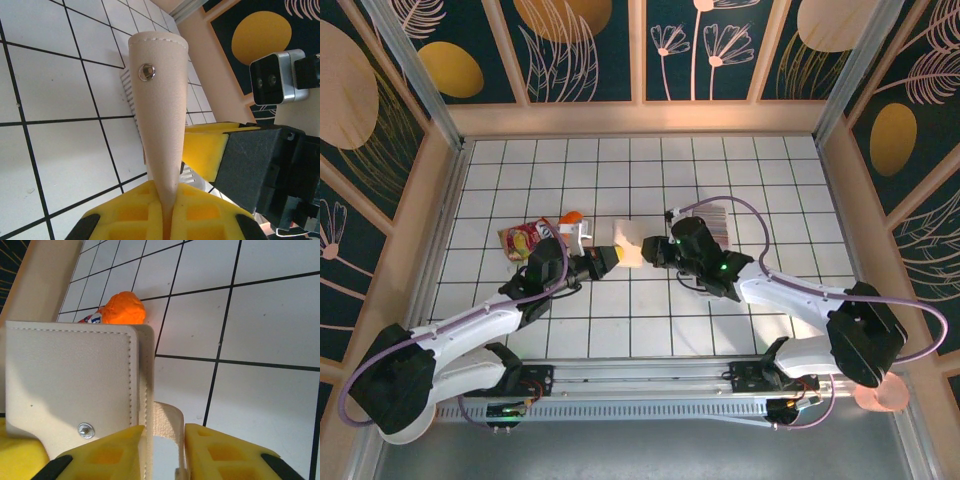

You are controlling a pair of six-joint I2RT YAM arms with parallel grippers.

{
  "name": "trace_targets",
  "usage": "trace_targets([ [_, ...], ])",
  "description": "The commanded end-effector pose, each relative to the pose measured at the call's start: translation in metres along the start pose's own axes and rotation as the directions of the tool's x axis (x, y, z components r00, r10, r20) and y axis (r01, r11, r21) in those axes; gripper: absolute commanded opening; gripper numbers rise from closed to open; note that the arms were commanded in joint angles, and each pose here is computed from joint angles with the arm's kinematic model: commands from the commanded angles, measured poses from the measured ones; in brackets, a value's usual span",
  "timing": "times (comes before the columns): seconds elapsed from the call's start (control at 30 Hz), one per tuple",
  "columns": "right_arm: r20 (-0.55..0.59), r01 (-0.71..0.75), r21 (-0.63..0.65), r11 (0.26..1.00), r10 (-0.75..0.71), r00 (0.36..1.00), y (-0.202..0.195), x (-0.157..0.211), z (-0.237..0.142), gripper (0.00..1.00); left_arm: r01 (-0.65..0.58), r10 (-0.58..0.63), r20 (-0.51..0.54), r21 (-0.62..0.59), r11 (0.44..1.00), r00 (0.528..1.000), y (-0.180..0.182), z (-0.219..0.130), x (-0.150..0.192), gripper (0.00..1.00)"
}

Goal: Put the credit cards into the card holder

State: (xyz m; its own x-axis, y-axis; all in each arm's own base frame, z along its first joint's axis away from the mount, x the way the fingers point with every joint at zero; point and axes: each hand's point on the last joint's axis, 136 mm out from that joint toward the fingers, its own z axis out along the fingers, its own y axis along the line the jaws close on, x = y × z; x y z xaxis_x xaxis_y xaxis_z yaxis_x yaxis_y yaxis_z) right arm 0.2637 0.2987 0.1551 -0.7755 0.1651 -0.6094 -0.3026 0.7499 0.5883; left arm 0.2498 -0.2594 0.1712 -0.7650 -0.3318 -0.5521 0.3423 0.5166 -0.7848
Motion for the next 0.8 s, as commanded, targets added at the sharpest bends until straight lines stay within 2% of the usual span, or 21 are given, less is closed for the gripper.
trace_targets([
  [0.0,-0.012,-0.005,0.032,0.999,0.005,1.000,-0.006,0.008,0.005,0.27,0.011,-0.013,0.022,0.049,0.999,1.000,-0.009,-0.001,-0.003,0.00],
  [0.07,-0.019,-0.008,0.039,0.999,0.008,1.000,-0.009,0.011,0.008,0.24,0.021,-0.022,0.018,0.050,0.999,1.000,-0.007,0.000,-0.001,0.00],
  [0.23,-0.027,-0.018,0.070,0.997,0.020,0.999,-0.017,0.015,0.011,0.00,0.080,-0.080,0.016,0.003,0.997,0.997,0.014,-0.001,0.010,0.00],
  [0.33,-0.064,-0.027,0.091,0.995,0.033,0.997,-0.026,0.031,0.012,0.00,0.125,-0.124,0.009,-0.073,0.990,0.992,0.036,-0.001,0.021,0.01],
  [0.4,-0.088,-0.036,0.112,0.993,0.046,0.995,-0.035,0.042,0.016,0.00,0.159,-0.160,-0.003,-0.109,0.981,0.987,0.050,-0.001,0.031,0.18],
  [0.5,-0.153,-0.043,0.112,0.993,0.059,0.986,-0.041,0.063,0.023,0.00,0.183,-0.191,-0.033,-0.170,0.968,0.981,0.068,0.001,0.045,0.30],
  [0.63,-0.192,-0.075,0.040,0.996,0.081,0.978,-0.029,0.072,0.031,0.00,0.176,-0.194,-0.040,-0.272,0.946,0.980,0.095,-0.002,0.057,0.63],
  [0.77,-0.205,-0.072,0.036,0.997,0.078,0.976,-0.029,0.075,0.035,0.00,0.118,-0.141,-0.029,-0.399,0.909,0.990,0.117,-0.006,0.053,0.76],
])
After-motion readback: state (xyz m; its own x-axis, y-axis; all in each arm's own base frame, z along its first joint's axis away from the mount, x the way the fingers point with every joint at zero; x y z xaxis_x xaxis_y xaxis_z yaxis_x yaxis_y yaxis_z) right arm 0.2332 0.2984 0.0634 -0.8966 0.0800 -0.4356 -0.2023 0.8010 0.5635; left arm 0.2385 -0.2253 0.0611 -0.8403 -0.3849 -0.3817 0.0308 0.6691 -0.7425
